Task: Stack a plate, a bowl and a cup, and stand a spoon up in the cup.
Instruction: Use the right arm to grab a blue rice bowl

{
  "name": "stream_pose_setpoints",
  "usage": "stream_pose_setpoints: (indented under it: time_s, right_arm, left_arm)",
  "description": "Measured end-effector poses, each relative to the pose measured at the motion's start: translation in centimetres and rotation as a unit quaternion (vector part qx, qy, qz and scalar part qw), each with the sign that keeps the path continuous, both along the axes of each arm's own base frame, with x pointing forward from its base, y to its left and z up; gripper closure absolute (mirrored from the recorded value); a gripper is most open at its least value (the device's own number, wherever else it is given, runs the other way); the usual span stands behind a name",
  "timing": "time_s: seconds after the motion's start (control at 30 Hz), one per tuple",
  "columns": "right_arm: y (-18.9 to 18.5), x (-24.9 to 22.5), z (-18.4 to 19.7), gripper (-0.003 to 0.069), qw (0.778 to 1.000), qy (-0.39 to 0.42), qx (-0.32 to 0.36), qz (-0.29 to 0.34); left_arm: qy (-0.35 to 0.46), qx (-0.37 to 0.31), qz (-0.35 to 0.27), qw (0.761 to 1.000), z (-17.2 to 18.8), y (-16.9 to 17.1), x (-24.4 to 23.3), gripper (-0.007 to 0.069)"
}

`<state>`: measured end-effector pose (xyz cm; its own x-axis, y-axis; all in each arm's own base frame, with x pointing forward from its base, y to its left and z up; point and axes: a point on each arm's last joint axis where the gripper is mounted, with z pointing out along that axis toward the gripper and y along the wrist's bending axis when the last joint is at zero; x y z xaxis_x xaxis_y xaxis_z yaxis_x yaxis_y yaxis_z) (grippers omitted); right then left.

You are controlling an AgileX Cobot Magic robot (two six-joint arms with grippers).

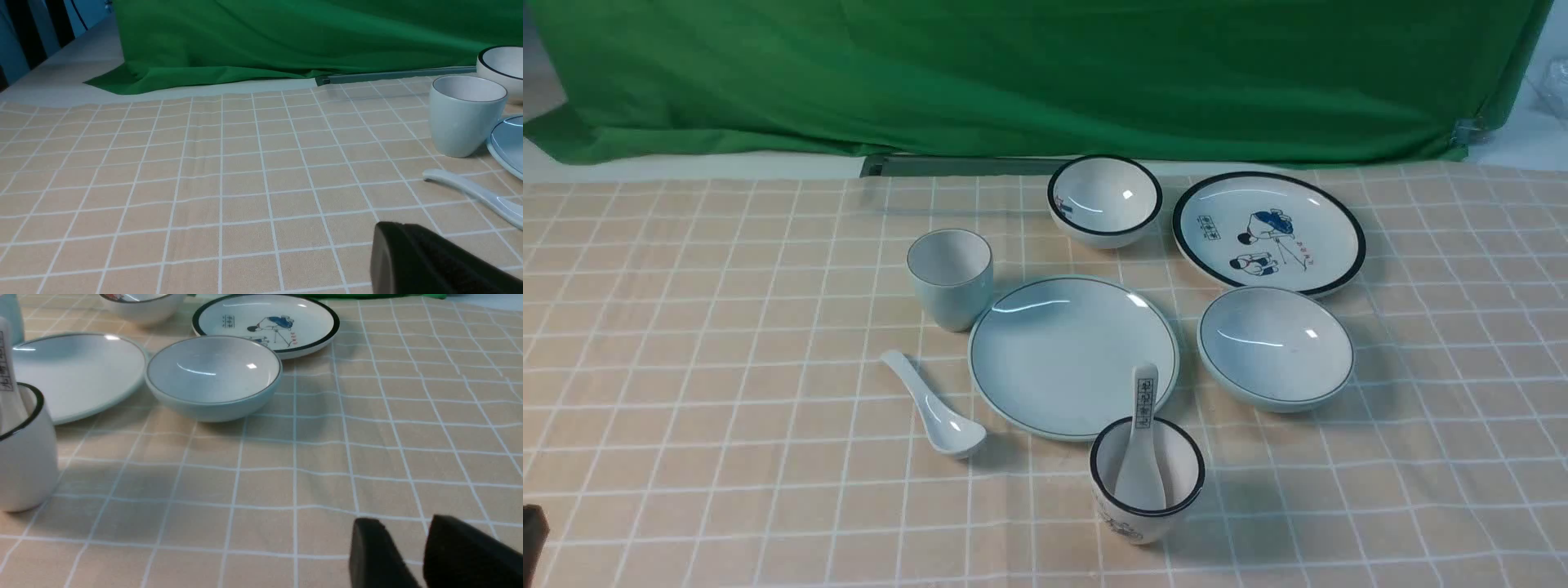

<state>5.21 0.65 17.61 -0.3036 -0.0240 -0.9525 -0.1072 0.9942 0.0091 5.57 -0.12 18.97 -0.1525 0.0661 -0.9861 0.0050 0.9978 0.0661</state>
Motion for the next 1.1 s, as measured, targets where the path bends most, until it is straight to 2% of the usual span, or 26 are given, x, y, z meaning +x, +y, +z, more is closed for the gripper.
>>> stream_pose_setpoints:
  time_s: [0.67,0.73,0.77,0.87,0.97,1.03,1.1]
  right_arm:
    - [0.0,0.0,0.0,0.0421,1.000,0.000,0.000,0.000]
    - [0.0,0.0,0.0,0.0421,1.000,0.000,0.000,0.000]
    - [0.0,0.0,0.0,0.0421,1.000,0.000,0.000,0.000]
    - [0.0,0.0,0.0,0.0421,1.000,0.000,0.000,0.000]
    - [0.0,0.0,0.0,0.0421,1.000,0.000,0.000,0.000]
    - [0.0,0.0,0.0,0.0421,1.000,0.000,0.000,0.000]
    - [0.0,0.0,0.0,0.0421,1.000,0.000,0.000,0.000]
  left_arm:
    - [-0.007,-0.009,0.001,1.000,0.1,0.0,0.0,0.0623]
    - [-0.027,-0.066,0.004,0.997,0.5,-0.1,0.1,0.0623]
    - [-0.053,-0.164,0.010,0.985,1.0,-0.1,0.1,0.0623]
    - [-0.101,-0.281,0.019,0.954,1.9,0.2,0.1,0.0623]
    - [-0.151,-0.356,0.046,0.921,2.6,0.8,0.0,0.0623]
    - [-0.160,-0.378,0.045,0.911,3.0,0.9,-0.1,0.0623]
    - [-0.140,-0.375,0.016,0.916,4.5,0.2,-0.3,0.0623]
